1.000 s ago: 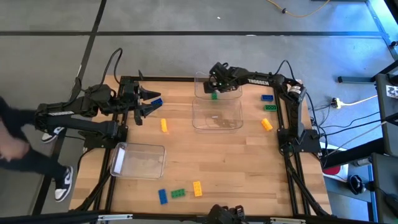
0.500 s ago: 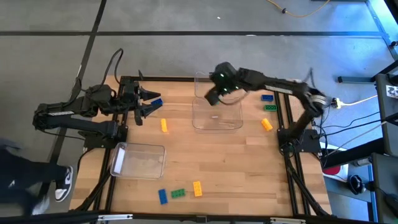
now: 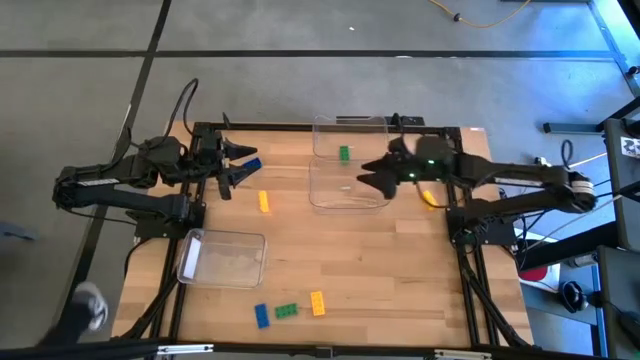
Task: Sort & place blocks by color
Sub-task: Put the top right yellow game piece into the center transparent bin
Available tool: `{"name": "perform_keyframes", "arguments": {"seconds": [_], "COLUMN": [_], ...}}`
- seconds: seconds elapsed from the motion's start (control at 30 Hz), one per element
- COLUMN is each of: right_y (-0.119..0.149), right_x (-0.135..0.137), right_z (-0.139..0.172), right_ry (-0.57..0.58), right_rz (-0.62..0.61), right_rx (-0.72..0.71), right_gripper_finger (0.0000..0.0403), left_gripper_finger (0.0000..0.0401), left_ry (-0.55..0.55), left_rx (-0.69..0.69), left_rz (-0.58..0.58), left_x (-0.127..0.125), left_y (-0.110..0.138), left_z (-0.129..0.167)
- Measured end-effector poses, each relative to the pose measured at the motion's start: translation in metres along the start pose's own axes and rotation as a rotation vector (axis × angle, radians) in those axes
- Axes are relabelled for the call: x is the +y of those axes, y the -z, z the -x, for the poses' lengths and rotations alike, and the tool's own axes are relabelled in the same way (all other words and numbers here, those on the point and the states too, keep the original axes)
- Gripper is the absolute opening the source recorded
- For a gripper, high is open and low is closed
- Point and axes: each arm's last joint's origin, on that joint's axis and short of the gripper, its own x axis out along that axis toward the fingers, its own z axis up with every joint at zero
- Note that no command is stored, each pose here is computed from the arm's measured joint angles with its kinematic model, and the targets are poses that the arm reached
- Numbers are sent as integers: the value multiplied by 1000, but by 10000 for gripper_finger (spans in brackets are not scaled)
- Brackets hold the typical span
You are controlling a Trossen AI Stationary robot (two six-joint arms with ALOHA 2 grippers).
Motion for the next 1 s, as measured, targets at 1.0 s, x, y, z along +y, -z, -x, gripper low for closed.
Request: {"name": "perform_keyframes", "arguments": {"seconds": [1.0], "right_y": [-1], "right_x": [38], "right_z": [19], "right_ry": [-184], "right_rz": [302], "right_rx": [-148], "right_gripper_finger": [310], "left_gripper_finger": [250], "left_ry": [0], "left_rx": [-2], "left_rz": [0], "left_x": [0], "left_y": [0], "left_z": [0]}}
